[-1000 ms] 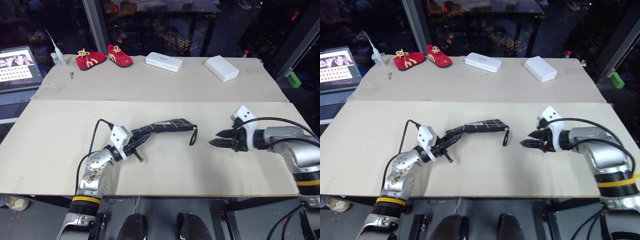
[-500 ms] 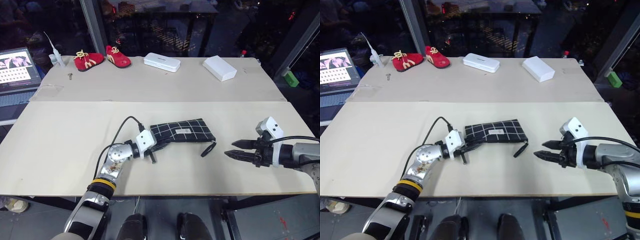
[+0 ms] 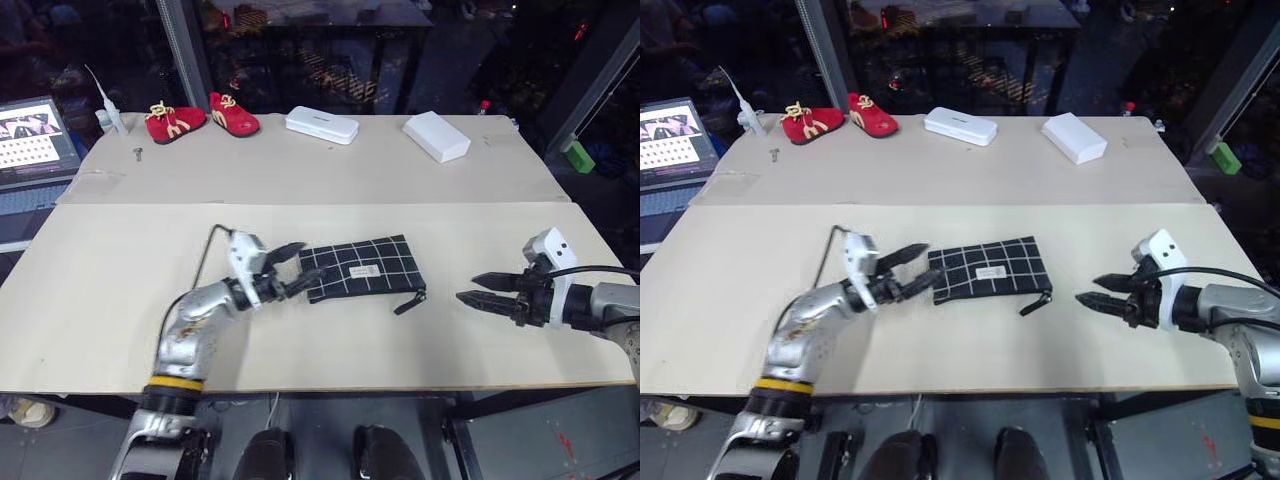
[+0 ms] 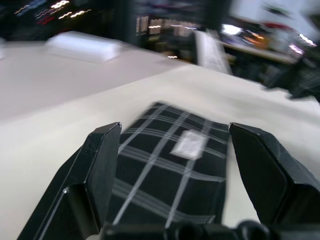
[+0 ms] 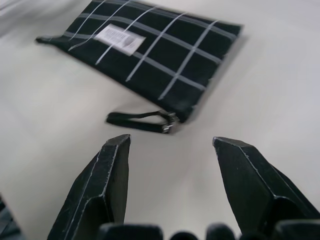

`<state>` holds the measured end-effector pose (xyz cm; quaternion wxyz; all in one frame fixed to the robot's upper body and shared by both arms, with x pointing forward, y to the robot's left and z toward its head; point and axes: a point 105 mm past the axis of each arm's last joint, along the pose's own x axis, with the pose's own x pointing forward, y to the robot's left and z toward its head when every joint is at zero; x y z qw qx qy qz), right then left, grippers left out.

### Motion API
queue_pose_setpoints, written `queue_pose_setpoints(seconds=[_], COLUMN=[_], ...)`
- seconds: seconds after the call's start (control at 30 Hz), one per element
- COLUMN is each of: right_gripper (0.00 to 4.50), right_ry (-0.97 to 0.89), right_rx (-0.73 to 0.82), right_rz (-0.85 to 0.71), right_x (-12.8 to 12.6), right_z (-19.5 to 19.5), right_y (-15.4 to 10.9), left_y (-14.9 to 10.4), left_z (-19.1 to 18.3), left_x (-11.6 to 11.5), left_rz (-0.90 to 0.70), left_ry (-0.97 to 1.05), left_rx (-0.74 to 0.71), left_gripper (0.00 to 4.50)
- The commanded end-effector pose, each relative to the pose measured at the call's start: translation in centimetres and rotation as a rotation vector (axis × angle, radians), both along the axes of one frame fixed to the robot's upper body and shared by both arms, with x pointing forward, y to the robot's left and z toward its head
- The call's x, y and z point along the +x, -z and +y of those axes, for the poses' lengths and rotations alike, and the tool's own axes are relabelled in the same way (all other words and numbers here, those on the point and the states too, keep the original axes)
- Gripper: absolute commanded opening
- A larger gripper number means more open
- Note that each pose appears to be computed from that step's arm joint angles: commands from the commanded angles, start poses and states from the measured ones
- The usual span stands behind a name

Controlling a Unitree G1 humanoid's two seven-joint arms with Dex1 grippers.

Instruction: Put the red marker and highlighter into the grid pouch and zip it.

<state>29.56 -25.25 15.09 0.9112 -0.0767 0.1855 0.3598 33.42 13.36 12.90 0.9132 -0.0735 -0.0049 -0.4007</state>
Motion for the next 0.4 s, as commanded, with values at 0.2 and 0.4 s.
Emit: queue_pose_setpoints(seconds=[0.2, 0.4], right_gripper=[2.94, 2.94], right_ry=[0.227, 0.235], right_rx=[0.225, 0.224], right_rz=[-0.126, -0.113], right_x=[3.3, 3.8], right_z=[-2.4, -2.0], right_y=[-0.4, 0.6], left_y=[-0.9, -1.1], left_z=[11.6, 12.7], left_x=[-1.8, -2.0], left_rz=[0.098, 0.098], left_ry=[-0.457, -0.521], left_rx=[-0.053, -0.088], left_gripper=[3.73, 3.73])
